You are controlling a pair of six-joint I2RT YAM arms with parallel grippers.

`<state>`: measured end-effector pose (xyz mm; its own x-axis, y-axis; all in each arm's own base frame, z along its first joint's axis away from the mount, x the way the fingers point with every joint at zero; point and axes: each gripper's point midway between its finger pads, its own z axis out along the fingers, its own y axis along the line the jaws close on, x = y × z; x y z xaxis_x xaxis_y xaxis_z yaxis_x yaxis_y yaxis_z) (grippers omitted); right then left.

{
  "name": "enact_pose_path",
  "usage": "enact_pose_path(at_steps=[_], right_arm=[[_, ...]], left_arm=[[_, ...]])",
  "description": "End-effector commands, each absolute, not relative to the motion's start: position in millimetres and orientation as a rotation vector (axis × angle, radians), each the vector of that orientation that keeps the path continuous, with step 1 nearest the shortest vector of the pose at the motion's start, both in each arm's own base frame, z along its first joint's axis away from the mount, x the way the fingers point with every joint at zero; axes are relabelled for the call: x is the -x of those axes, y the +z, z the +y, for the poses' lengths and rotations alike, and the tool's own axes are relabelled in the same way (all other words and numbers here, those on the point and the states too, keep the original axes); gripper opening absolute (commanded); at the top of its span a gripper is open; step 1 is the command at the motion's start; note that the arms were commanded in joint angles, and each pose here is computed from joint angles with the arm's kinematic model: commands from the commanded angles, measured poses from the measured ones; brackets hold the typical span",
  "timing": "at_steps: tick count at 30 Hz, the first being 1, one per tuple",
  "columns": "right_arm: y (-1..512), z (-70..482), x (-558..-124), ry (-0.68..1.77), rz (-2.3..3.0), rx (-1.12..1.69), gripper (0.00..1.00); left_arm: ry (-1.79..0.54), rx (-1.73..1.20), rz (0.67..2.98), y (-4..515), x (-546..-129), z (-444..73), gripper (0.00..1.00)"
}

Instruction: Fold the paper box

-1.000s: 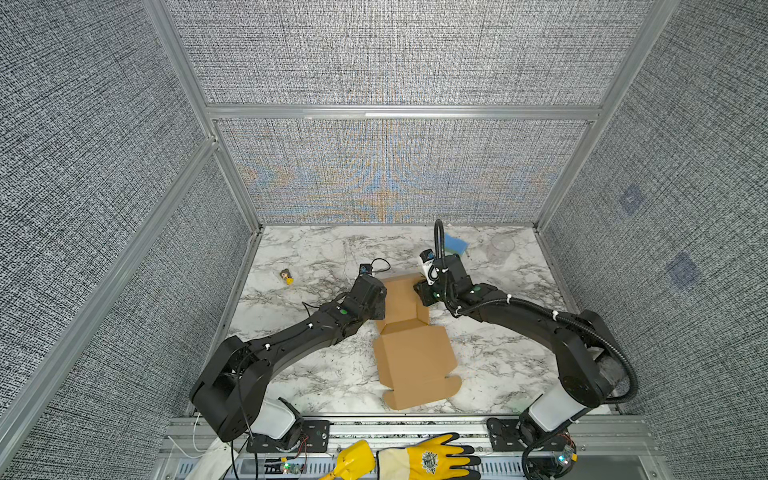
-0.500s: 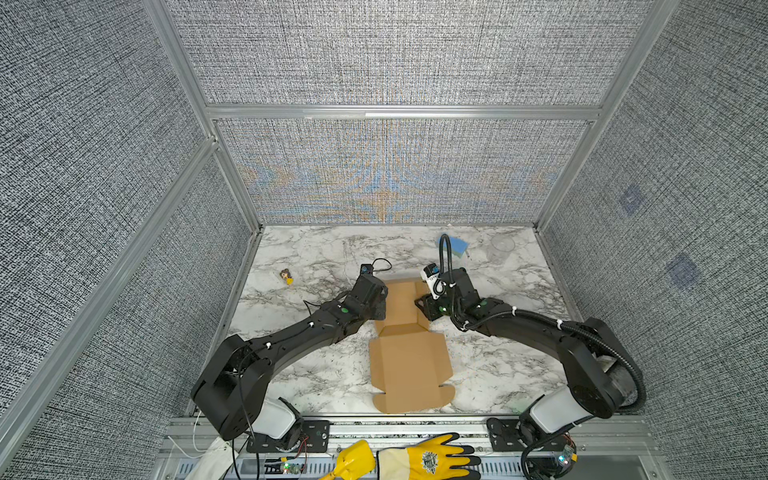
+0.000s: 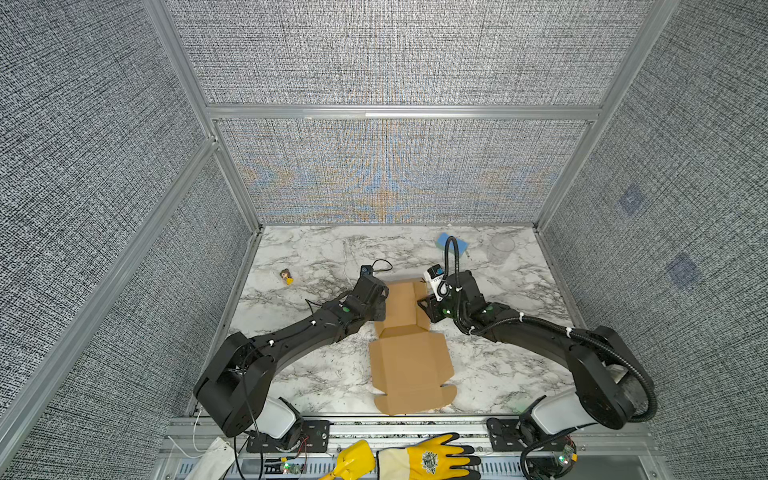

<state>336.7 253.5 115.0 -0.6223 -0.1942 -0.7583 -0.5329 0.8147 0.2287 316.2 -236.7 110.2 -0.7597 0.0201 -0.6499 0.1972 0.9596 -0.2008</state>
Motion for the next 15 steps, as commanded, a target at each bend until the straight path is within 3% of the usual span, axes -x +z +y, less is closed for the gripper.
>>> enact_pose_path(at_steps=[1, 11, 15], right_arm=[[113.8, 253.5, -342.5, 0.552, 2.228, 0.512, 0.24], [91.0, 243.1, -357.6, 0.416, 2.295, 0.457, 0.19], [87.0, 240.3, -362.3, 0.378, 2.311, 0.435, 0.11]], left_arm=[[-0.327, -0.152, 2.424, 109.5, -315.3, -235.4, 0.0], [-0.348, -0.16, 2.426, 110.7, -315.4, -239.5, 0.0], [-0.358, -0.167, 2.431, 110.4, -315.0, -241.6, 0.0]])
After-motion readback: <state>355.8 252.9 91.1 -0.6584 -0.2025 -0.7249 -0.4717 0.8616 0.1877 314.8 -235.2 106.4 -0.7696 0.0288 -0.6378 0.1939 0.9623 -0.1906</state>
